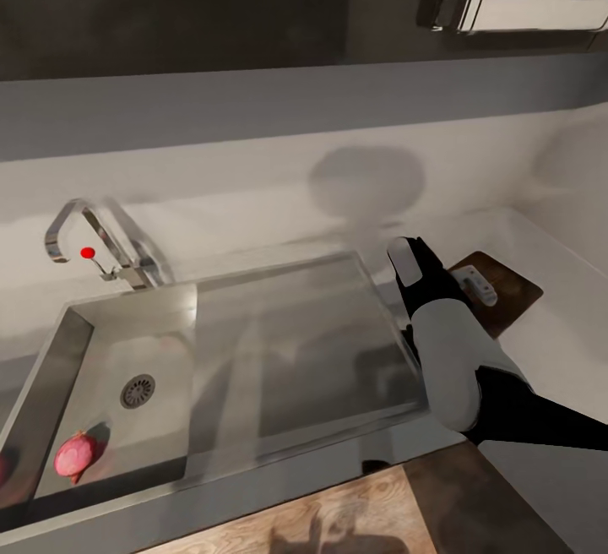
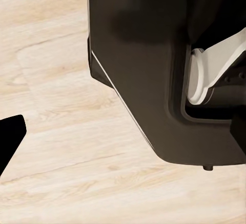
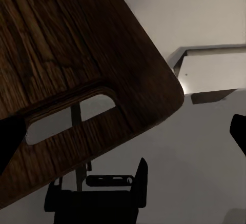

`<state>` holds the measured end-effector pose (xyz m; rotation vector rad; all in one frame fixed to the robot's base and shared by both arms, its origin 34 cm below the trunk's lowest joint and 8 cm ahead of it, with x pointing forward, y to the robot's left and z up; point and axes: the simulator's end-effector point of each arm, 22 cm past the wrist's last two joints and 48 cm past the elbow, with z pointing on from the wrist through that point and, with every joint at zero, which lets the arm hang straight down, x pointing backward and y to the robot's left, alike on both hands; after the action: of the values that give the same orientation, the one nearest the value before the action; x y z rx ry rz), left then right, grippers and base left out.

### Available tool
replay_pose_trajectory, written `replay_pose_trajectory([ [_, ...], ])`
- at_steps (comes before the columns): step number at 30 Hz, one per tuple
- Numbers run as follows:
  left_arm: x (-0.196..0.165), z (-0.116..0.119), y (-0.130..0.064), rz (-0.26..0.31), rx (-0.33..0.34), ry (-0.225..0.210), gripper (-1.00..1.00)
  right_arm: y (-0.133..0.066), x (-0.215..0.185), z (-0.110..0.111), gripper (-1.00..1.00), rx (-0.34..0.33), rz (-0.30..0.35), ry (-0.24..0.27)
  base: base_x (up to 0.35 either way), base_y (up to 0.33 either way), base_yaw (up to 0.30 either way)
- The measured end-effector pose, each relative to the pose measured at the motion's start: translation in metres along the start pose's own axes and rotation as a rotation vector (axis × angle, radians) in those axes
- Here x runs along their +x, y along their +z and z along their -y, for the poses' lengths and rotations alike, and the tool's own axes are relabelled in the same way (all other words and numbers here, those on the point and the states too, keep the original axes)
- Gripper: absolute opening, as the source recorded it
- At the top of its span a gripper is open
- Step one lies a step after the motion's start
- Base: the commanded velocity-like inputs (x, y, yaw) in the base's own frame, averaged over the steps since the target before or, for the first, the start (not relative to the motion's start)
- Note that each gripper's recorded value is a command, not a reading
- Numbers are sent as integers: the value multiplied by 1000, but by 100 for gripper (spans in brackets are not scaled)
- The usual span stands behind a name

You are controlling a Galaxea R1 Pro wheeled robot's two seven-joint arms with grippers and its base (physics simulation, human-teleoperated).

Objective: In the kitchen, take the Vidalia onion out of the sink, dice it on the chopping board with the paring knife, put the diced onion into the bowl on the countertop, then place both the paring knife and the chopping board into the sink.

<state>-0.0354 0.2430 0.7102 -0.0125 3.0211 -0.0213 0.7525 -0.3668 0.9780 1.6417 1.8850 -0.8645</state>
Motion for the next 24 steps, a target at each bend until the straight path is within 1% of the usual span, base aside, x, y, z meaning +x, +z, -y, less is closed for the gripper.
replay_pose_trajectory([
  [7, 1, 3, 0, -1, 3, -4, 100, 0, 0, 1, 100, 2, 0, 0, 35, -14, 0],
  [14, 4, 7, -1, -9, 6, -8, 100, 0, -1, 0, 100, 2, 3, -1, 69, -101, 0],
  [24, 6, 8, -2, -14, 7, -9, 100, 0, -1, 0, 100, 2, 5, -2, 5, -22, 0],
])
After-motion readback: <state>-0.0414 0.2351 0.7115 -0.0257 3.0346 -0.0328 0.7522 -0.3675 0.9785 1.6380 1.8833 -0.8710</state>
